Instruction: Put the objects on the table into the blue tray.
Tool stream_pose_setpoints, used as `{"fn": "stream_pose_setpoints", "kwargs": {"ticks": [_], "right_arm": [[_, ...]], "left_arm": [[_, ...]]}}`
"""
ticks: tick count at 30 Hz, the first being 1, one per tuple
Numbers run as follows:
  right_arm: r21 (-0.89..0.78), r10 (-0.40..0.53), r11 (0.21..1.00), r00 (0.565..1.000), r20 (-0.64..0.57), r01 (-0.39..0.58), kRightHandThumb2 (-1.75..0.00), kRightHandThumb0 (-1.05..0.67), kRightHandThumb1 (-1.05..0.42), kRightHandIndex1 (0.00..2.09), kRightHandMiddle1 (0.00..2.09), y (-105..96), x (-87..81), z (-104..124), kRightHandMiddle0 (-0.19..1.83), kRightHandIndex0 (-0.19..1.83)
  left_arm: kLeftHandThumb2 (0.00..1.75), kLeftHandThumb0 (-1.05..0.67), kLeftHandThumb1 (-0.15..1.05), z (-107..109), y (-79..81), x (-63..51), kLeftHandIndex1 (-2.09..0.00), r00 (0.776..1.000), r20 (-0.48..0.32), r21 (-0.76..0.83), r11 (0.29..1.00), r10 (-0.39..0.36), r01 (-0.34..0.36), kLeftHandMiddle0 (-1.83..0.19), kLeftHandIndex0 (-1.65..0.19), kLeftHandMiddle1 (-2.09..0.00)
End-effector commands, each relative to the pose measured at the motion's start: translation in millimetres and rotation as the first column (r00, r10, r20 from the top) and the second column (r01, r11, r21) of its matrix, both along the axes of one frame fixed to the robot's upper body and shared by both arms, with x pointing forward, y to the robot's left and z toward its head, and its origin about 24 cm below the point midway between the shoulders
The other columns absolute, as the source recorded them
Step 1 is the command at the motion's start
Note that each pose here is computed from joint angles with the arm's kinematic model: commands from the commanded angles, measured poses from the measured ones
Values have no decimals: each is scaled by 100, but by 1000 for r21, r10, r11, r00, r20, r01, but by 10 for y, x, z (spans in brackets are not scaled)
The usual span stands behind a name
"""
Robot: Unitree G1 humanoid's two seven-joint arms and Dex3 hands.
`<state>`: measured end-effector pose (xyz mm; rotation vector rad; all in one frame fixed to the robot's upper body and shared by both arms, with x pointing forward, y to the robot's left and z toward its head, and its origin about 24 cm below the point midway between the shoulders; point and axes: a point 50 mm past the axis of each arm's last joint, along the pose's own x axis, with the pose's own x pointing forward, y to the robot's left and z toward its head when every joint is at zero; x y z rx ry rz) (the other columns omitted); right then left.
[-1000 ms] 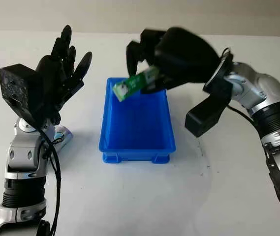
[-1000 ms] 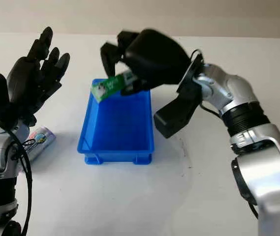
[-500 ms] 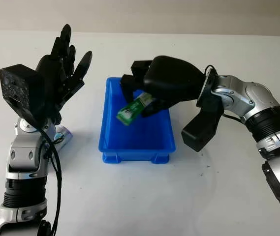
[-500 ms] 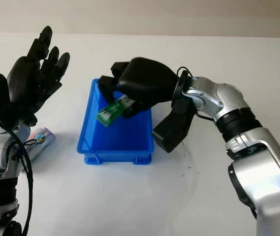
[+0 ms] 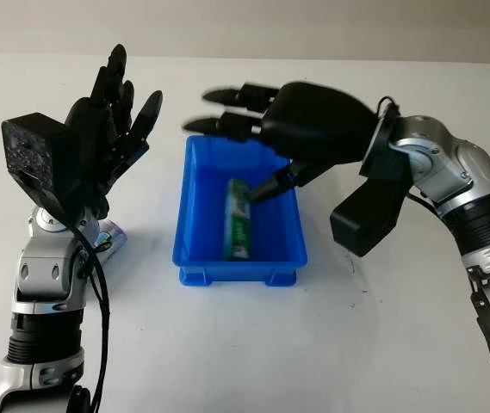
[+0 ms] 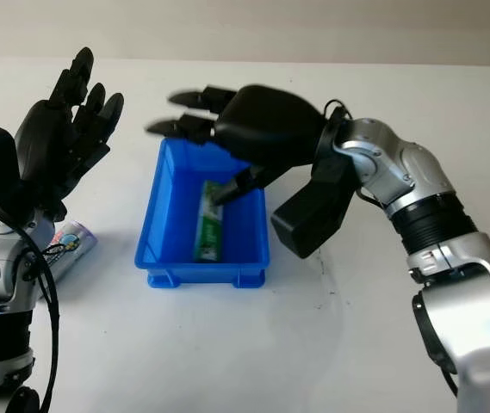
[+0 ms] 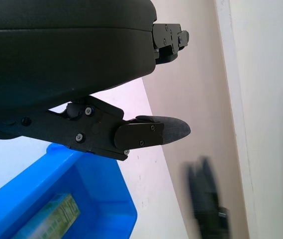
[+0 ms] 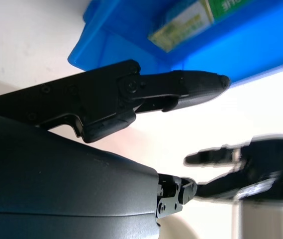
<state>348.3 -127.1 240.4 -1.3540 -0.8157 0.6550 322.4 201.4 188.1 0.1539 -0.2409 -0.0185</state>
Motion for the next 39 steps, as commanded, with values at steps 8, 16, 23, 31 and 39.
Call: {"fn": "stream_pose_setpoints", "kwargs": {"ticks": [8, 16, 23, 31, 39], "right_arm": [[467, -90, 838, 916, -391, 282, -50, -88, -105, 0, 0, -479, 46, -257, -19, -19], [614, -154, 650, 868, -471, 449, -61, -82, -105, 0, 0, -637, -12, -507, -19, -19], [717, -44, 426, 805, -592, 551, -60, -76, -105, 0, 0, -650, -76, -629, -19, -19], [717, -28, 351, 772, -635, 602, -60, -73, -105, 0, 0, -649, -125, -731, -19, -19], [708, -2, 322, 748, -664, 629, -60, -73, -105, 0, 0, -605, -140, -817, -19, -19]], "left_arm": [[43, -44, 105, 38, 13, -30, -5, 999, 29, -2, 1000, -15, 15, 9, 11, -5], [41, -46, 105, 39, 28, -23, -6, 1000, 21, 9, 1000, -7, 7, 8, 9, -6], [42, -44, 105, 38, 30, -34, -5, 1000, 17, 13, 1000, -11, 10, 9, 11, -5], [42, -43, 105, 33, 49, -38, -5, 1000, 12, 4, 1000, 2, -2, 9, 12, -6], [42, -43, 105, 19, 69, -46, -5, 1000, 14, -8, 1000, 11, -11, 9, 12, -6]]}}
